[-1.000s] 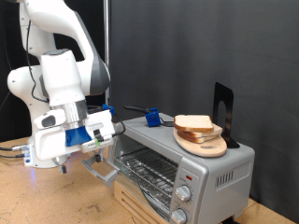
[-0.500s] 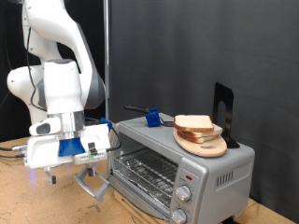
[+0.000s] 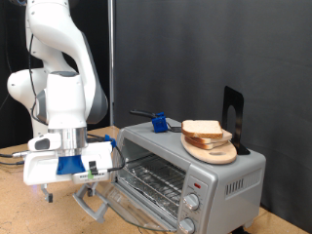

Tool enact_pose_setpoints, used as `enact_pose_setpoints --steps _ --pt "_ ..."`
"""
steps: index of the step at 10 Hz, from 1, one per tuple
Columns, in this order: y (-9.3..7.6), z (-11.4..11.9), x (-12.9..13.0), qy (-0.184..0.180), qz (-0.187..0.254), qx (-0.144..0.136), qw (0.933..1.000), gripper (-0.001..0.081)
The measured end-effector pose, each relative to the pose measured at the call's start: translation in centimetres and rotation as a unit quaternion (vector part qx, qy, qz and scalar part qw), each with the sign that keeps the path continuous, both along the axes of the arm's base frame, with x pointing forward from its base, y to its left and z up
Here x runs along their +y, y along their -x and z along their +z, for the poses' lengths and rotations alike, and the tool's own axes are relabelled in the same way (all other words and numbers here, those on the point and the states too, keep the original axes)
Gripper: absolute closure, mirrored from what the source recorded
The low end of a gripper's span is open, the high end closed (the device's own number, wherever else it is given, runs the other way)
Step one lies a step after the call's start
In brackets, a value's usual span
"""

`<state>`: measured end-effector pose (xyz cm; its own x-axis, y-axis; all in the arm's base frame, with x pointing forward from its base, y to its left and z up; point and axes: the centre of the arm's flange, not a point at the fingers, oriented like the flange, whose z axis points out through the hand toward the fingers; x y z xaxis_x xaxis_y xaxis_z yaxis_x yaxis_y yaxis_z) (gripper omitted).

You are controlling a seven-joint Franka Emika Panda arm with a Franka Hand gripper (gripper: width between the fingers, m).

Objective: Make a piece of toast with the oven

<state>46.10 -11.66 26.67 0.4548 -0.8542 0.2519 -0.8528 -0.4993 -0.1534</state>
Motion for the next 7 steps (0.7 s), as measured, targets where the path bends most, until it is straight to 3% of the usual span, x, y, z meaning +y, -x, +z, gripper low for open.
enact_pose_setpoints --steps 3,7 --pt "-0.6 -2.7 -0.2 0.038 -0.035 0.019 0.9985 0.0118" --pt "-2.2 -5.8 1.5 0.047 -0.042 0.020 0.9978 0.0118"
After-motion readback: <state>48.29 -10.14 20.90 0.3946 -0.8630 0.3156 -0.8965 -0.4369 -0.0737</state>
